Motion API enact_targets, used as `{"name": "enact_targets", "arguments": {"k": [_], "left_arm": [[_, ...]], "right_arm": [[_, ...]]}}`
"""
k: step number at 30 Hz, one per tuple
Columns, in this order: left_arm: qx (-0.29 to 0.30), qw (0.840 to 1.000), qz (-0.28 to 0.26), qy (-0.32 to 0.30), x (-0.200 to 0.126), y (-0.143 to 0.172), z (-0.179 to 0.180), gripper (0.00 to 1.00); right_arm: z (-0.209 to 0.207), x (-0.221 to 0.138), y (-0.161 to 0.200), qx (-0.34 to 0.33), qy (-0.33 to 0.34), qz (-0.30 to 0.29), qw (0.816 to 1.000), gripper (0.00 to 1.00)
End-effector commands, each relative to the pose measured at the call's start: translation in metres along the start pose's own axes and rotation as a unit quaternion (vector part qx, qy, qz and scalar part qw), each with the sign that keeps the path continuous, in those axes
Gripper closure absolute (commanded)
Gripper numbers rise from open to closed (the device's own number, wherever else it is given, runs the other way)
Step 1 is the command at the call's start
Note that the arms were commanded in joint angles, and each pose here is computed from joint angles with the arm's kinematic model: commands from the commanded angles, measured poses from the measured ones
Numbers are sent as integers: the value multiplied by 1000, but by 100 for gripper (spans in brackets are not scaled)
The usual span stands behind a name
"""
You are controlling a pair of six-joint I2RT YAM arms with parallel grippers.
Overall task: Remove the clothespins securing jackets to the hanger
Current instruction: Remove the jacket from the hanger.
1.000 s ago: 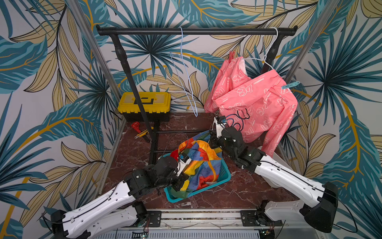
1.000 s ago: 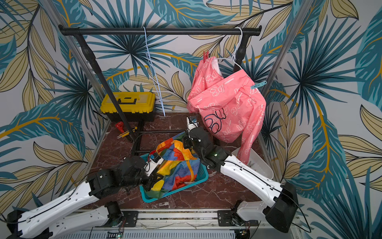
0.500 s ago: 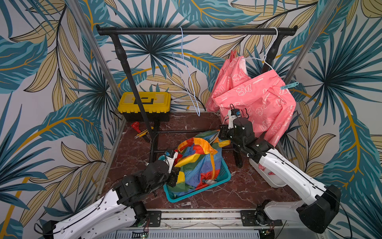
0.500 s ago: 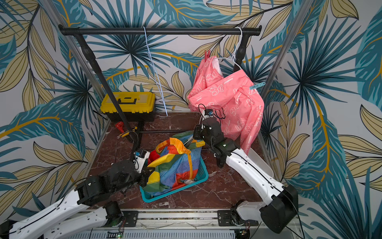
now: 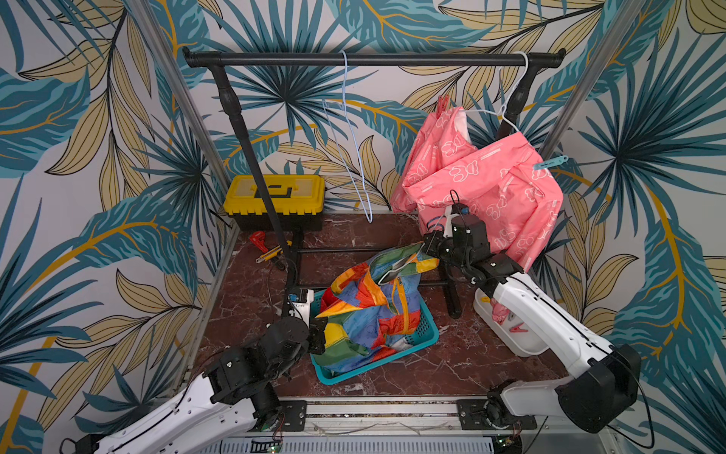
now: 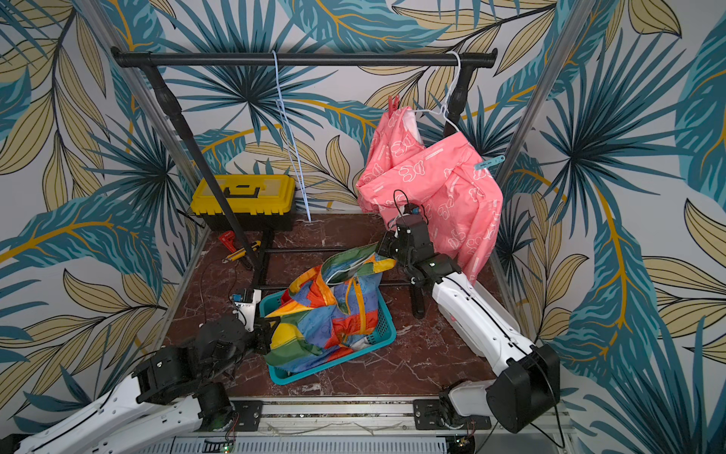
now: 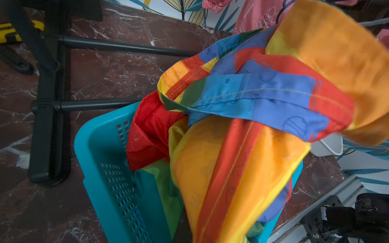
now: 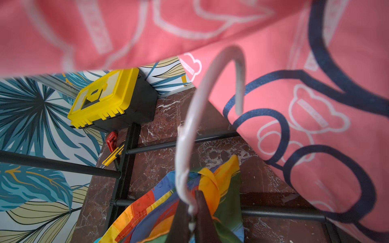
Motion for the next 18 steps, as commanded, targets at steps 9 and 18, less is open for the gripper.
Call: {"name": "enact_targets", "arguments": {"k": [9,18], "left_arm": [[53,993,65,-79,44,17,1,100],[79,995,40,-48,51,-9,-25,30]], "right_arm": [[-1,-17,-16,10,4,-49,999,100],[16,-42,12,-3,-32,-24,999,100]]}}
Point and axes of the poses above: each gripper's point midway between its finger pads, its own x axis out along the fingers, its own z axis along the line the jaws close on, y = z × x, the point moved 3 cm from there along -x, back along the fingers, and after that the axes turned 6 degrees about -x, right-handed, at the moved point
